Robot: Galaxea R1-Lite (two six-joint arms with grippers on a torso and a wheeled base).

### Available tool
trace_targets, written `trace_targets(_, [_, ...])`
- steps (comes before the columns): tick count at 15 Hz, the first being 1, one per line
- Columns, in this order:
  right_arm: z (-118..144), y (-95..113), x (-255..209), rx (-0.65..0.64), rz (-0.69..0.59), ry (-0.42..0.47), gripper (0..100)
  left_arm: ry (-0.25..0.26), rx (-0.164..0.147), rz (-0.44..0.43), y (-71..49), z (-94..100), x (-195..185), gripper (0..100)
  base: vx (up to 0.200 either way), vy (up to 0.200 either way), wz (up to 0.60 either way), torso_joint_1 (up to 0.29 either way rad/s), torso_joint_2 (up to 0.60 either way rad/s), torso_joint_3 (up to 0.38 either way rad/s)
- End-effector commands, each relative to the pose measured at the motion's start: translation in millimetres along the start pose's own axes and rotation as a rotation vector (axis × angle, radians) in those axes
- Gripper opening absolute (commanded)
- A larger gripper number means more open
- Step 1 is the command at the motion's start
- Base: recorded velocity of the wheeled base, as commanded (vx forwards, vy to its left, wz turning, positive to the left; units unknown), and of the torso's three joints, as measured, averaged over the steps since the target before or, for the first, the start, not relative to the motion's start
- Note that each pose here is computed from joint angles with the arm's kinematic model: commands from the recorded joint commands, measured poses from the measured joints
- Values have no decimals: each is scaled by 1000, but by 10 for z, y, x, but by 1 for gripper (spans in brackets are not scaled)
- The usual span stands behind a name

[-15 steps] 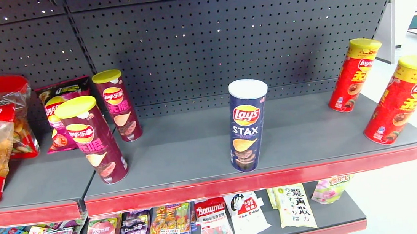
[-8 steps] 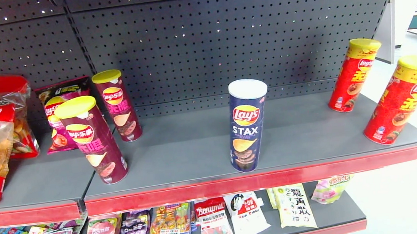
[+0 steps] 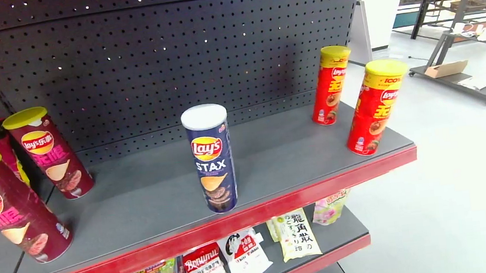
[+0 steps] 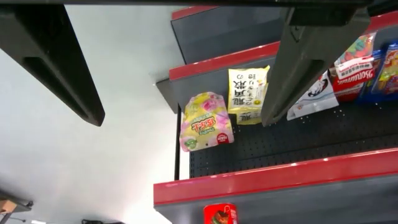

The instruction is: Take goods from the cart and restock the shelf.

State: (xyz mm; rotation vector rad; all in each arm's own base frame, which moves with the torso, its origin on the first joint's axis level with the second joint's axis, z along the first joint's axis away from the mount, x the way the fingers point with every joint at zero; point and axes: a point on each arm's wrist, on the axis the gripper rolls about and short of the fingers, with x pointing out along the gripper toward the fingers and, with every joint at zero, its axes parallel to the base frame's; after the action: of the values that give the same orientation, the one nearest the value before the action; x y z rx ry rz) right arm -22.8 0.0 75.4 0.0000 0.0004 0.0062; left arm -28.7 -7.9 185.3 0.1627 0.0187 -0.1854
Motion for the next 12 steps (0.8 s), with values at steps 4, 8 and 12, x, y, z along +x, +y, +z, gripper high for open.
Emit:
trace_targets(4, [1, 0, 0, 0, -2, 0, 100, 60, -16, -5, 50, 79, 133, 0, 0, 0, 0, 0, 0, 0])
trace_targets(8, [1, 0, 0, 0, -3, 0, 100, 127, -37, -88, 201, 280, 631, 0, 0, 0, 0, 0, 0, 0])
trace_targets(12, [1, 0, 0, 0, -2, 0, 100, 111, -38, -126, 387, 392, 1357, 0, 0, 0, 0, 0, 0, 0])
